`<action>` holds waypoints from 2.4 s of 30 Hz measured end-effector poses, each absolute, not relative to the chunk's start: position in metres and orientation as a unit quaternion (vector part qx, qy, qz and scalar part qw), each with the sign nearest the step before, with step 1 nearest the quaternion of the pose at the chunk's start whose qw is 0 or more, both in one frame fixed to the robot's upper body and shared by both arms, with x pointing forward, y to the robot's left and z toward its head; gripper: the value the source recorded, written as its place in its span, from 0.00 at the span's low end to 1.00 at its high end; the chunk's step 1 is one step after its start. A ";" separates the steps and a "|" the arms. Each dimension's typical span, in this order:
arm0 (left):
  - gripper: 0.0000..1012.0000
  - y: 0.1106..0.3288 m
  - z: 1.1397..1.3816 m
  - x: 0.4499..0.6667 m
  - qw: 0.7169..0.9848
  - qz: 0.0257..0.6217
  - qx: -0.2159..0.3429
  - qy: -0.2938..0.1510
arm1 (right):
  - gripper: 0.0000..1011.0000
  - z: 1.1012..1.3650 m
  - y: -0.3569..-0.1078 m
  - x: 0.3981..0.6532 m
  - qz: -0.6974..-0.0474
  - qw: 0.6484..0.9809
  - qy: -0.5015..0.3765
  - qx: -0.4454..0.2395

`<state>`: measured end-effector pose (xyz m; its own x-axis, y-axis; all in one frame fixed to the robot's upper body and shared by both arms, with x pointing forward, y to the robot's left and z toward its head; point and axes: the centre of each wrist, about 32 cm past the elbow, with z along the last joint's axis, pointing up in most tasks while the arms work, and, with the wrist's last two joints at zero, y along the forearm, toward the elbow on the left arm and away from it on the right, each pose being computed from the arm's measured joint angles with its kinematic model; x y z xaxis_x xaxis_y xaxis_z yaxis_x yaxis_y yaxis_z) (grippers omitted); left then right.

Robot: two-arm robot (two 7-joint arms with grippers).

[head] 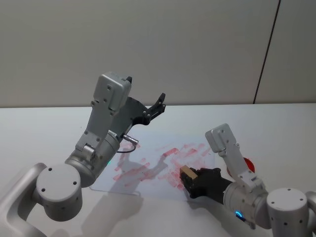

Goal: Use the one hand to pick up the stamp and affix it onto the A4 paper.

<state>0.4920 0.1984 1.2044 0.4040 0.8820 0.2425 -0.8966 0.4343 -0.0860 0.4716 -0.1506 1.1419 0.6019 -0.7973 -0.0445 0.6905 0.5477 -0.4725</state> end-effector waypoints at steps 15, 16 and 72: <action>0.99 0.198 1.204 0.492 0.837 0.531 0.029 -0.126 | 0.22 1.176 -0.164 0.472 -0.455 0.875 0.109 -0.127; 0.99 0.198 1.204 0.492 0.837 0.531 0.029 -0.126 | 0.22 1.181 -0.169 0.471 -0.460 0.874 0.107 -0.119; 0.99 0.198 1.204 0.492 0.837 0.531 0.029 -0.126 | 0.22 1.166 -0.225 0.469 -0.532 0.816 0.100 -0.202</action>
